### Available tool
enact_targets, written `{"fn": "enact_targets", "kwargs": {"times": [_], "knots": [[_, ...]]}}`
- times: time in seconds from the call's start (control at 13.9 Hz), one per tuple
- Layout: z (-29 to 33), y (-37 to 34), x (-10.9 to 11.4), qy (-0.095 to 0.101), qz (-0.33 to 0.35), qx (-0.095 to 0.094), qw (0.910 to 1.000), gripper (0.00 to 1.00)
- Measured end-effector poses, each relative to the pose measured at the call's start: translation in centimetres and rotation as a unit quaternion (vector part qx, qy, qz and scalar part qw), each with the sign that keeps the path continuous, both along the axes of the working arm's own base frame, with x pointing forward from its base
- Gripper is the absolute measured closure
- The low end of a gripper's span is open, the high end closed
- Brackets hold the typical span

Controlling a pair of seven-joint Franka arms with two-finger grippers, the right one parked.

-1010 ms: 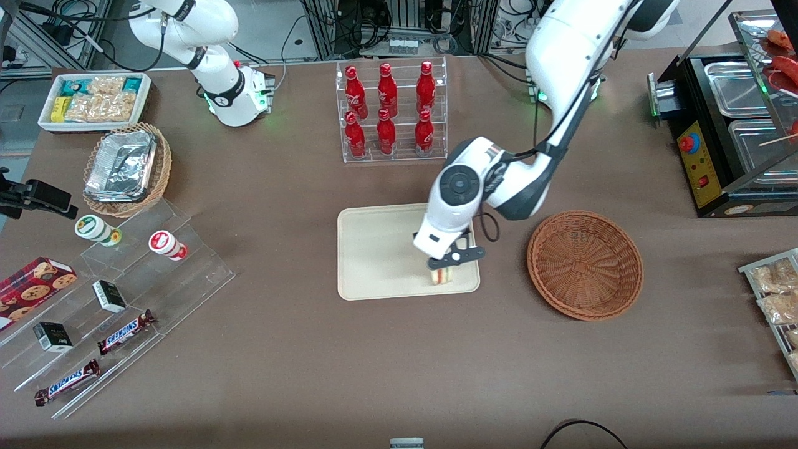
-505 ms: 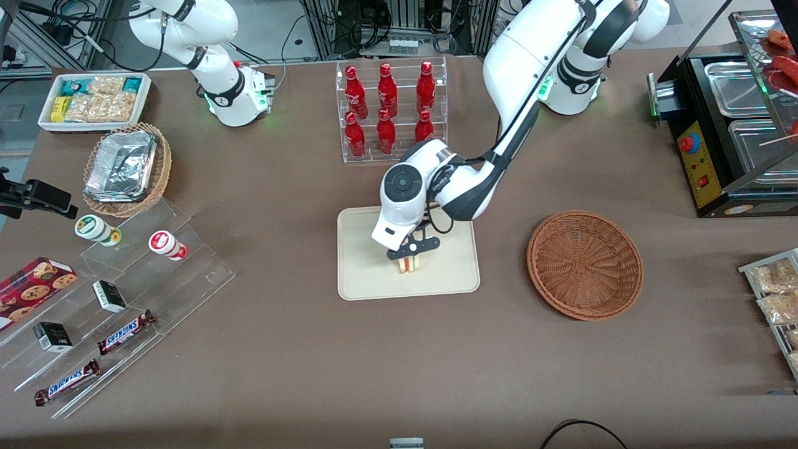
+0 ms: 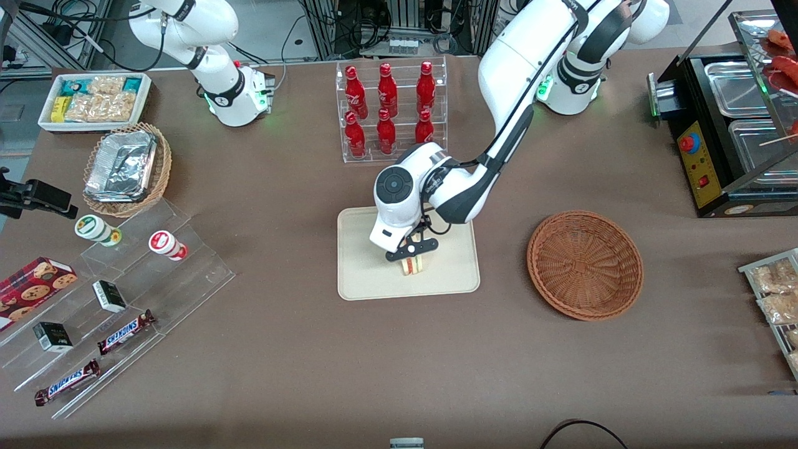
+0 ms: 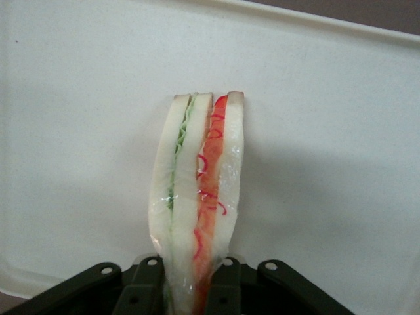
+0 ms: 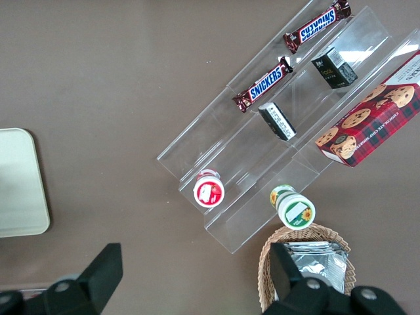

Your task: Place sandwich from basket to tray

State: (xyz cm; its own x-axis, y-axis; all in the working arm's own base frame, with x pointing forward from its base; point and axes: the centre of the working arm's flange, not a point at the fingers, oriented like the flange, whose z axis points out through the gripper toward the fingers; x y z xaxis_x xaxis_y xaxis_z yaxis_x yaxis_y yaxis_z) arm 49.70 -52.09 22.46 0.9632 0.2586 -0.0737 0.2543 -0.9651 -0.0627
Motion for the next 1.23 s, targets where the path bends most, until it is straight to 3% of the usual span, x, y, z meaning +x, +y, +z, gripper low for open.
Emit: {"fn": "enact_targets", "kwargs": {"times": [0.14, 0.22, 0.43, 0.72, 1.01, 1.23], "knots": [[-0.2, 0.0, 0.1, 0.0, 0.001, 0.0, 1.0, 0.81], [-0.2, -0.1, 0.2, -0.001, 0.001, -0.001, 1.0, 0.74], [0.9, -0.4, 0.7, -0.011, 0.001, -0.006, 0.9999, 0.44], [6.2, -0.4, 1.5, -0.037, -0.008, 0.001, 0.9993, 0.04], [13.0, 3.5, 4.4, -0.051, -0.002, 0.003, 0.9987, 0.0], [15.3, 8.4, 7.3, -0.043, -0.003, 0.015, 0.999, 0.0]]}}
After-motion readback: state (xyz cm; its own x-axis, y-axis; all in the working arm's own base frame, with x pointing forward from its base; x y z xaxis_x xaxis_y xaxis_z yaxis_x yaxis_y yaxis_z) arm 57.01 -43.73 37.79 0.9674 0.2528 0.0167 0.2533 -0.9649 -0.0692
